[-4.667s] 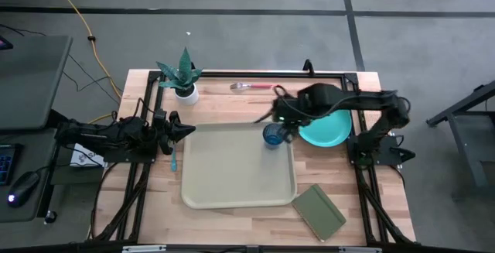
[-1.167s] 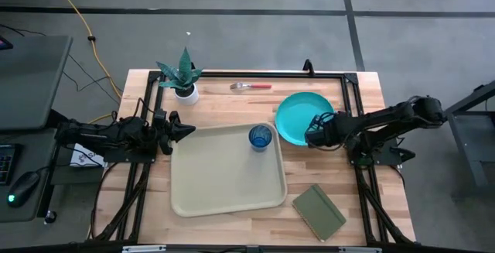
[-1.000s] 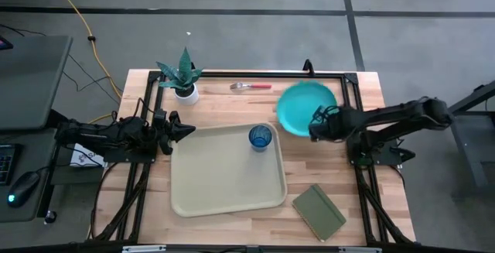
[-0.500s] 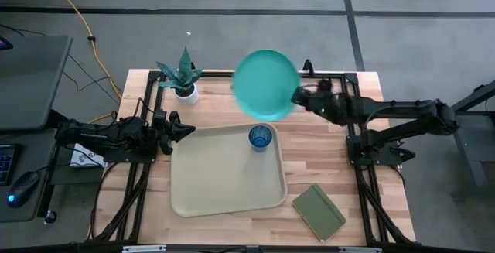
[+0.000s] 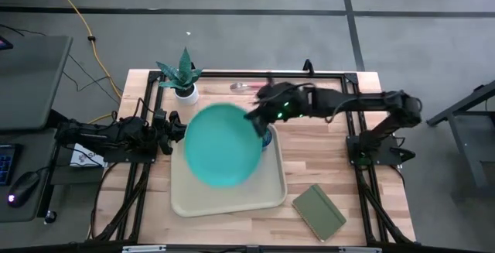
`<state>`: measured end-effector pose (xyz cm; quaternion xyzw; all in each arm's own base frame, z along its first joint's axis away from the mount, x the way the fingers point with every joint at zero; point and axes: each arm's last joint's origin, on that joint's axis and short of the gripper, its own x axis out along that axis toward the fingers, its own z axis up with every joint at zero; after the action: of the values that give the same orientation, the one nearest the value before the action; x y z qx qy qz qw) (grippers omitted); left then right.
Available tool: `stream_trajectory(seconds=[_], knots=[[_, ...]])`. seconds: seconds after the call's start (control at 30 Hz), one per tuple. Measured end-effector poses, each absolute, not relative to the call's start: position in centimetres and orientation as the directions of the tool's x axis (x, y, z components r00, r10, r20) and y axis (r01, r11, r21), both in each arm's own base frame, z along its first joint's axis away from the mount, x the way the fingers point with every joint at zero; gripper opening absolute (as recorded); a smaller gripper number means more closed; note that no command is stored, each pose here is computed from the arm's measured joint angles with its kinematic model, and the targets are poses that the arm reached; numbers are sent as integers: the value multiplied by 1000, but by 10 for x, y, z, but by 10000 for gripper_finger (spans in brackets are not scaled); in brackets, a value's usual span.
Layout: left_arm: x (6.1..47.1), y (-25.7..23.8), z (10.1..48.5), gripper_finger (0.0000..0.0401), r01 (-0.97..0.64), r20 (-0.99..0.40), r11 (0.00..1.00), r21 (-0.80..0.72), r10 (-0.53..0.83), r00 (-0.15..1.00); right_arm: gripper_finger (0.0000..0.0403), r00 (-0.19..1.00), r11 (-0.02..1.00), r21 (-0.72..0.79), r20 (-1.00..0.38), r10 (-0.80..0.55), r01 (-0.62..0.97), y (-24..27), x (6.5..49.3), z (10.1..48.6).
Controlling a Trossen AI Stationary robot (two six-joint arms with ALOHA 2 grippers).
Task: Pick and place plate/cup/fork/spoon on tray
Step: Put the light blue plate on top of the gray tray
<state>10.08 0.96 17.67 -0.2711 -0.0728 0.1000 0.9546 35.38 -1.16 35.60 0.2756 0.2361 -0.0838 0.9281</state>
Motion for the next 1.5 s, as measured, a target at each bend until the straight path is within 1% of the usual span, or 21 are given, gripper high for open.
stream_trajectory(seconds=[0.07, 0.23, 0.47, 0.6, 0.73, 0.87, 0.93, 1.17, 1.33, 1.5], knots=[[101, 10, 177, 1, -152, 85, 833, -532, 230, 969, 0, 850, 839, 465, -527, 7, 281, 0, 366, 352], [101, 10, 177, 1, -152, 85, 833, -532, 230, 969, 0, 769, 759, 490, -639, -22, 429, 25, 385, 330], [101, 10, 177, 1, -152, 84, 833, -532, 230, 969, 0, 693, 553, 561, -719, -42, 616, 75, 393, 296], [101, 10, 177, 1, -152, 85, 833, -532, 230, 969, 0, 661, 432, 581, -748, -49, 689, 100, 386, 289], [101, 10, 177, 1, -152, 84, 833, -532, 230, 969, 0, 570, 307, 517, -814, -113, 799, 119, 369, 281], [101, 10, 177, 1, -152, 84, 833, -532, 230, 969, 0, 477, 208, 442, -861, -175, 873, 130, 358, 269], [101, 10, 177, 1, -151, 85, 833, -532, 230, 969, 0, 453, 195, 419, -872, -187, 887, 134, 359, 260], [101, 10, 177, 1, -152, 84, 833, -532, 230, 969, 0, 430, 149, 407, -883, -188, 901, 142, 379, 223], [101, 10, 177, 1, -152, 84, 833, -532, 230, 969, 0, 413, 78, 406, -881, -231, 910, 138, 391, 200], [101, 10, 177, 1, -152, 84, 833, -532, 230, 969, 0, 431, 57, 430, -874, -225, 901, 134, 406, 181]])
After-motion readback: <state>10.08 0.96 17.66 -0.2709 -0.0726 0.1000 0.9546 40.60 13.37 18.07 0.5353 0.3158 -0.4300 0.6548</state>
